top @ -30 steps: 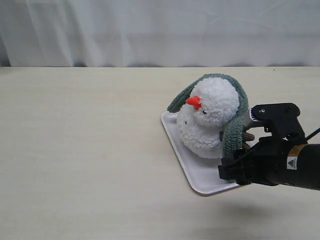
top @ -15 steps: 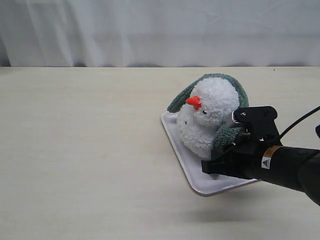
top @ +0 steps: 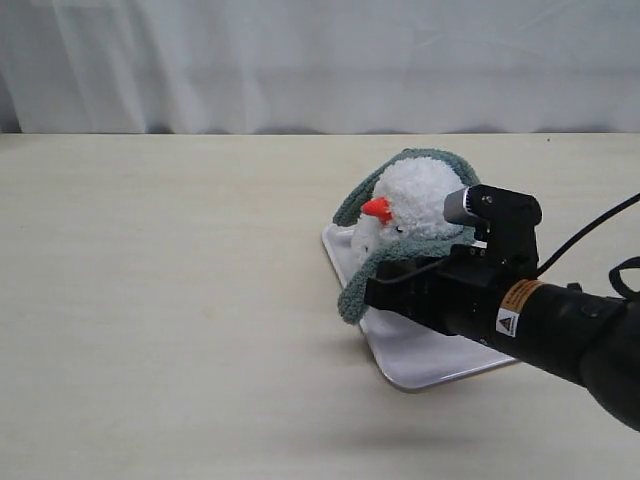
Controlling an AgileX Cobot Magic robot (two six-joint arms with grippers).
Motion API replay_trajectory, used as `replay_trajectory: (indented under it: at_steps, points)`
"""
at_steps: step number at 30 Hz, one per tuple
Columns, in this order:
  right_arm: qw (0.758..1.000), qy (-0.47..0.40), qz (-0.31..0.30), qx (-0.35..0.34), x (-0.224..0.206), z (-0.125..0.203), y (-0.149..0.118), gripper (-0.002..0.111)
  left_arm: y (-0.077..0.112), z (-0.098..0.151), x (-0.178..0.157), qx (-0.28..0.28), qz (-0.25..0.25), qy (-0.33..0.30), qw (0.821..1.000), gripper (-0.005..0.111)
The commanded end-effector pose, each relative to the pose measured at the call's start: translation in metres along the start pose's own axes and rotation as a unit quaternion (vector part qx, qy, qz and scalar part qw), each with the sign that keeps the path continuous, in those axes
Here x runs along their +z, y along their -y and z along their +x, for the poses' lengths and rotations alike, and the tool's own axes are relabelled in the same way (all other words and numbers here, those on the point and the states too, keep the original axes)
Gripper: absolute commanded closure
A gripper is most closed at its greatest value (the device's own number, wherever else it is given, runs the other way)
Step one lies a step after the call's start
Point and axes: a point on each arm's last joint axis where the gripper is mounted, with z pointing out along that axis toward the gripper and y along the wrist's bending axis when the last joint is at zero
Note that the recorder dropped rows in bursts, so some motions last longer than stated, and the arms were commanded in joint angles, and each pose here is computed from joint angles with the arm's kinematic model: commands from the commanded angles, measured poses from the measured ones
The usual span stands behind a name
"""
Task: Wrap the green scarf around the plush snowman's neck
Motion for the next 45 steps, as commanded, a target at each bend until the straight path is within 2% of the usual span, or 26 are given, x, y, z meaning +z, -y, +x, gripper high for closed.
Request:
replay_trajectory:
  at_steps: [1, 5, 14, 17, 24, 31, 34, 39, 41, 45]
  points:
    - [0.999, -0.024, 0.018, 0.015, 0.014, 0.009, 0.007, 0.104, 0.0, -0.002, 0.0, -0.007, 0.0, 0.016, 1.0, 0.107]
    - [0.999, -0.041, 0.027, 0.016, 0.027, 0.014, 0.01, 0.102, 0.0, -0.002, 0.0, -0.007, 0.0, 0.016, 1.0, 0.107]
    - [0.993, -0.104, 0.056, -0.027, 0.028, 0.011, 0.009, 0.063, 0.0, -0.002, 0.0, -0.007, 0.0, 0.016, 1.0, 0.107]
    - [0.984, -0.147, 0.093, -0.043, 0.016, 0.012, 0.012, 0.059, 0.0, -0.002, 0.0, -0.007, 0.0, 0.016, 1.0, 0.107]
    - [0.963, -0.216, 0.156, -0.053, -0.011, 0.011, 0.016, 0.059, 0.0, -0.002, 0.0, -0.007, 0.0, 0.016, 1.0, 0.107]
    - [0.964, -0.2, 0.162, -0.066, -0.041, -0.006, 0.008, 0.06, 0.0, -0.002, 0.0, -0.007, 0.0, 0.016, 1.0, 0.107]
    - [0.969, -0.176, 0.153, -0.08, -0.059, -0.016, 0.002, 0.071, 0.0, -0.002, 0.0, -0.007, 0.0, 0.016, 1.0, 0.107]
    - [0.976, -0.095, 0.133, -0.147, -0.088, -0.048, -0.012, 0.102, 0.0, -0.002, 0.0, -0.007, 0.0, 0.016, 1.0, 0.107]
    - [0.975, -0.059, 0.148, -0.155, -0.094, -0.068, -0.017, 0.104, 0.0, -0.002, 0.0, -0.007, 0.0, 0.016, 1.0, 0.107]
    - [0.964, -0.013, 0.227, -0.138, -0.101, -0.112, -0.016, 0.104, 0.0, -0.002, 0.0, -0.007, 0.0, 0.016, 1.0, 0.107]
